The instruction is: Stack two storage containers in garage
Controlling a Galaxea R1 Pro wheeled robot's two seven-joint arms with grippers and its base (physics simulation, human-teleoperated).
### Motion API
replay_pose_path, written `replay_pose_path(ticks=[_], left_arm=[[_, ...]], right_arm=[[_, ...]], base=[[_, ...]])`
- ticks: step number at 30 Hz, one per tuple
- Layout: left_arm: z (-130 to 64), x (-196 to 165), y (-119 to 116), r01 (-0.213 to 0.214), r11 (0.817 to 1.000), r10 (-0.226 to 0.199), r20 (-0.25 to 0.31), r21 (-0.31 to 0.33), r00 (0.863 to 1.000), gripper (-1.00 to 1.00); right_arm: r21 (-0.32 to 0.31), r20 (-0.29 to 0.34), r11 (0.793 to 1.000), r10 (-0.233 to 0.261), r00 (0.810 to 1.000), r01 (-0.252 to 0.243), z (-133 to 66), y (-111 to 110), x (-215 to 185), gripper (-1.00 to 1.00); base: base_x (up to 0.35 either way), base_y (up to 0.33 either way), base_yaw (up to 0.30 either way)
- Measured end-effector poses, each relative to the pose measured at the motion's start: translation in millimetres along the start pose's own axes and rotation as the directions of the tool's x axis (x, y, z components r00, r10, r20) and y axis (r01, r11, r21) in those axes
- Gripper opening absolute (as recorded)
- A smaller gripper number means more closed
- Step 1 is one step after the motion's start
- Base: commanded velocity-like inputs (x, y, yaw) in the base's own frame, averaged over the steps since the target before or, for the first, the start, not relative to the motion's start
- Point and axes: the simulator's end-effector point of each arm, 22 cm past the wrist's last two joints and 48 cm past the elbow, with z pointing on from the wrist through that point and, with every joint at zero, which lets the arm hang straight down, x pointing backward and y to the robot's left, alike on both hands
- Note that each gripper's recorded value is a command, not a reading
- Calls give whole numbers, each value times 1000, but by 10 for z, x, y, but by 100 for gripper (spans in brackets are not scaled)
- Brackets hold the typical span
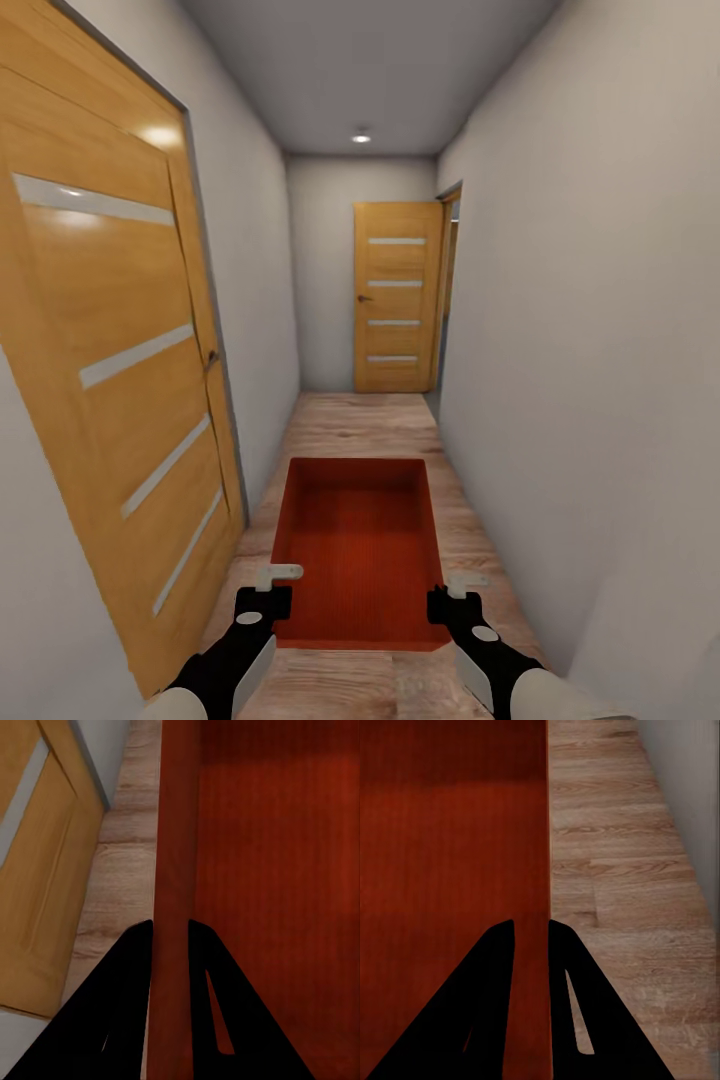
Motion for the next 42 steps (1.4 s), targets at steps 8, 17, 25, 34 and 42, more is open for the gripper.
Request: replay_pose_path(ticks=[8,17,25,34,42], left_arm=[[0,-4,2,1,1000,-1,1,0,1000,-100],[0,-4,3,1,1000,-1,2,0,1000,-100],[-2,-1,-1,1,1000,-1,1,-1,1000,-100],[-2,6,-3,1,1000,-1,-1,0,1000,-100],[-4,1,-8,2,1000,-2,1,-2,1000,-100]], right_arm=[[0,1,1000,0,1000,0,1,2,-4,-100],[0,1,1000,0,1000,0,1,4,-5,-100],[0,1,1000,-1,1000,1,1,0,-4,-100],[0,0,1000,-1,1000,1,0,-2,1,-100],[0,1,1000,-3,1000,3,1,-7,-5,-100]], base=[[323,73,-27],[323,73,0],[323,73,0],[323,73,0],[323,26,0]])
